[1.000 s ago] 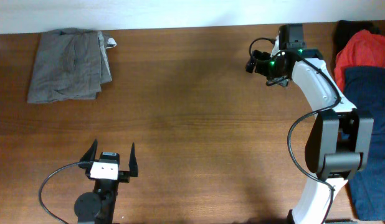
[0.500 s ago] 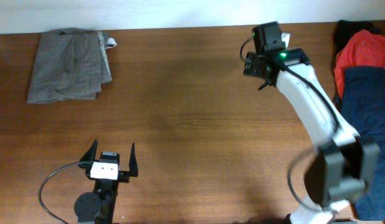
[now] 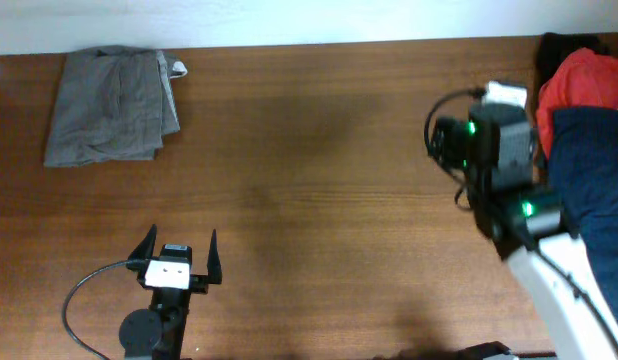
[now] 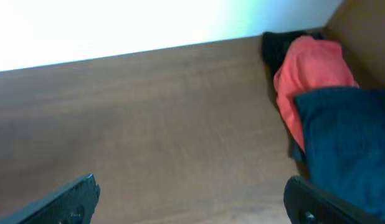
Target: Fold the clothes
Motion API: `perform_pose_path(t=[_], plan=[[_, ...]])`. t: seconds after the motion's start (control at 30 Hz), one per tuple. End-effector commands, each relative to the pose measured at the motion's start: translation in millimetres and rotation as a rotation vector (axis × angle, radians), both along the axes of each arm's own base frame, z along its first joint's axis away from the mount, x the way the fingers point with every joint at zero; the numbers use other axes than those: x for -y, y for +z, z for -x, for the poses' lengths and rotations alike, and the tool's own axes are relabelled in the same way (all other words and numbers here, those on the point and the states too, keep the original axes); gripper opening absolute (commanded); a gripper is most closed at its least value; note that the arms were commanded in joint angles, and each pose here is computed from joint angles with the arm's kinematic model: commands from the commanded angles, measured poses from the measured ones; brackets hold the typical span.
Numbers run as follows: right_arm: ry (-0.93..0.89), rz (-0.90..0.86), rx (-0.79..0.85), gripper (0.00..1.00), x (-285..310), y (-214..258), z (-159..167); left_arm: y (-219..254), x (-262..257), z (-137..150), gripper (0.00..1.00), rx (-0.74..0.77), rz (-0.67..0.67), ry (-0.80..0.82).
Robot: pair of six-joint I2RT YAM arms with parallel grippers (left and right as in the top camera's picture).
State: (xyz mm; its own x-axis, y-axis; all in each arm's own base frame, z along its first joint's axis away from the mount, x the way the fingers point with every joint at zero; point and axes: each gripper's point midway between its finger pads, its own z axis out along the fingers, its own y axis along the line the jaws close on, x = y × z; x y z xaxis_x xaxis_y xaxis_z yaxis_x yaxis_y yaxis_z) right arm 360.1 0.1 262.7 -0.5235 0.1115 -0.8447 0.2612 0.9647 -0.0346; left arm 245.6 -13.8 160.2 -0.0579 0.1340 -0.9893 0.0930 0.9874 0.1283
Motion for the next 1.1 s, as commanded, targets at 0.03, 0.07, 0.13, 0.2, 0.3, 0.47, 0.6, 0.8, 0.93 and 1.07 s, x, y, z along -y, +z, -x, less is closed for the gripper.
perform_pose_path(t=[0.03, 0.07, 0.13, 0.2, 0.3, 0.47, 0.6, 0.8, 0.93, 1.07], plan=[[0.033, -0.075, 0.089, 0.99, 11, -24, 36, -1, 1, 0, 0.99, 0.003, -0.016, -0.008], [0.041, -0.103, 0.118, 0.99, 15, -37, 47, -1, 1, 0, 0.99, 0.003, -0.016, -0.008], [0.044, -0.123, 0.151, 0.99, 20, -50, 58, -1, 1, 0, 0.99, 0.003, -0.015, -0.008], [0.043, -0.136, 0.188, 0.99, 23, -63, 70, -1, 1, 0, 0.99, 0.003, -0.016, -0.008], [0.032, -0.134, 0.250, 0.99, 28, -77, 85, -1, 1, 0, 0.99, 0.003, -0.016, -0.008], [0.040, -0.131, 0.354, 0.99, 27, -89, 103, -1, 1, 0, 0.99, 0.003, -0.016, -0.008], [0.075, -0.139, 0.407, 0.99, 22, -89, 109, -1, 1, 0, 0.99, 0.003, -0.016, -0.008], [0.079, -0.138, 0.437, 0.99, 22, -97, 114, -1, 1, 0, 0.99, 0.003, -0.016, -0.008], [0.125, -0.155, 0.447, 0.99, 13, -113, 115, -1, 1, 0, 0.99, 0.003, -0.016, -0.008], [0.161, -0.120, 0.484, 0.99, 10, -108, 116, -1, 1, 0, 0.99, 0.003, -0.015, -0.008]])
